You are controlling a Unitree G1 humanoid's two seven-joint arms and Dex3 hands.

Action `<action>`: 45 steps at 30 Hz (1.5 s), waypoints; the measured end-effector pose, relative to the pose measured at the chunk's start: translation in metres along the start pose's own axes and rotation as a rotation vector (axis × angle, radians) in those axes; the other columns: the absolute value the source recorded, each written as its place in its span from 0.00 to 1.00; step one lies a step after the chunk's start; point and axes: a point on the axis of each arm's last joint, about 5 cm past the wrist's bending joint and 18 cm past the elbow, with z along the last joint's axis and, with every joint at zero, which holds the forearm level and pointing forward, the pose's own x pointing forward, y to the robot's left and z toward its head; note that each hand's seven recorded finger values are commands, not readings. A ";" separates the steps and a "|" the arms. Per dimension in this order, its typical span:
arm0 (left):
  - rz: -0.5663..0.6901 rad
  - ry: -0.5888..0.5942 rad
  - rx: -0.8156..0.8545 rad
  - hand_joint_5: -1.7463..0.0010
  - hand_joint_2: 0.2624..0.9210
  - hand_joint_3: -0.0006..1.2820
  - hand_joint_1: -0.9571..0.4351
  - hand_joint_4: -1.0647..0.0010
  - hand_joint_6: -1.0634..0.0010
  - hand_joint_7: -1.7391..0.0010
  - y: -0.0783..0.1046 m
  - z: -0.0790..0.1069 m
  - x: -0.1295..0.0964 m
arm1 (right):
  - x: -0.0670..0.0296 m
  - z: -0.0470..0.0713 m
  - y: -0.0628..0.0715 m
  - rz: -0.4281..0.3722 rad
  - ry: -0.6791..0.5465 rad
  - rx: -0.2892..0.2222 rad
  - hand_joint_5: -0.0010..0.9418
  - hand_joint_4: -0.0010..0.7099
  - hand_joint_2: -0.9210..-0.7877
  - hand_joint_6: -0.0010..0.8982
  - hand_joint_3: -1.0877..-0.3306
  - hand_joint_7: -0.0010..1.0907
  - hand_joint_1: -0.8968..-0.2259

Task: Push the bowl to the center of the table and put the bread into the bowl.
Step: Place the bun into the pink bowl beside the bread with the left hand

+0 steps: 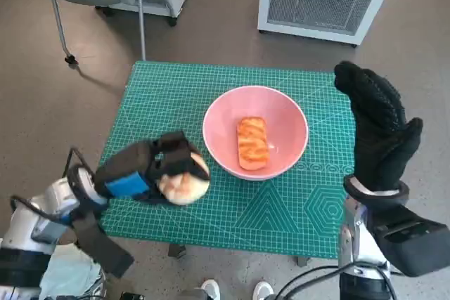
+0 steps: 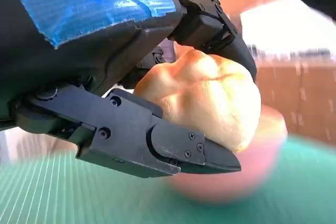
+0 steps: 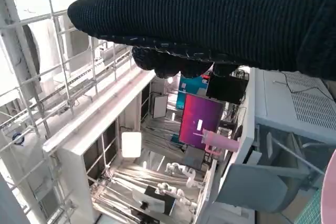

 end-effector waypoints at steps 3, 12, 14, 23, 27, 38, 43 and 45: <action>0.064 -0.005 0.012 0.33 1.00 0.08 0.69 0.42 0.43 0.28 0.010 -0.001 0.014 | 0.0001 0.000 0.000 0.000 -0.001 0.000 0.02 0.45 0.00 0.00 0.38 0.61 0.54; 0.253 -0.086 0.028 0.34 1.00 0.06 0.69 0.38 0.42 0.30 0.033 0.002 0.074 | 0.0030 -0.001 0.000 0.006 -0.011 -0.001 0.02 0.46 0.00 0.00 0.38 0.60 0.54; 0.275 -0.105 0.020 0.35 1.00 0.05 0.69 0.36 0.40 0.31 0.034 0.004 0.089 | 0.0030 -0.001 0.000 0.008 -0.010 0.000 0.02 0.46 0.00 0.00 0.38 0.60 0.54; 0.138 -0.117 -0.040 0.34 1.00 0.06 0.69 0.39 0.41 0.31 0.022 0.009 0.135 | 0.0031 -0.002 0.000 0.017 -0.008 -0.001 0.02 0.45 0.00 0.00 0.38 0.60 0.54; -0.029 -0.049 -0.069 0.44 0.97 0.14 0.67 0.64 0.60 0.40 0.013 0.007 0.146 | 0.0030 -0.002 -0.001 0.018 -0.011 -0.001 0.02 0.46 0.00 0.00 0.38 0.60 0.54; -0.480 0.241 -0.172 0.99 0.95 0.01 0.51 0.92 0.77 0.94 0.010 0.004 0.154 | 0.0031 0.000 -0.004 0.010 -0.027 -0.002 0.02 0.46 0.00 0.00 0.39 0.60 0.53; -0.509 0.233 -0.233 0.99 0.95 0.01 0.47 0.91 0.74 0.94 0.015 0.007 0.156 | 0.0030 0.000 -0.005 0.005 -0.029 -0.005 0.02 0.46 0.00 0.00 0.39 0.60 0.52; -0.490 0.214 -0.238 0.99 0.96 0.01 0.45 0.91 0.73 0.95 0.015 0.008 0.155 | 0.0031 0.000 -0.005 0.005 -0.029 -0.005 0.02 0.46 0.00 0.00 0.39 0.60 0.52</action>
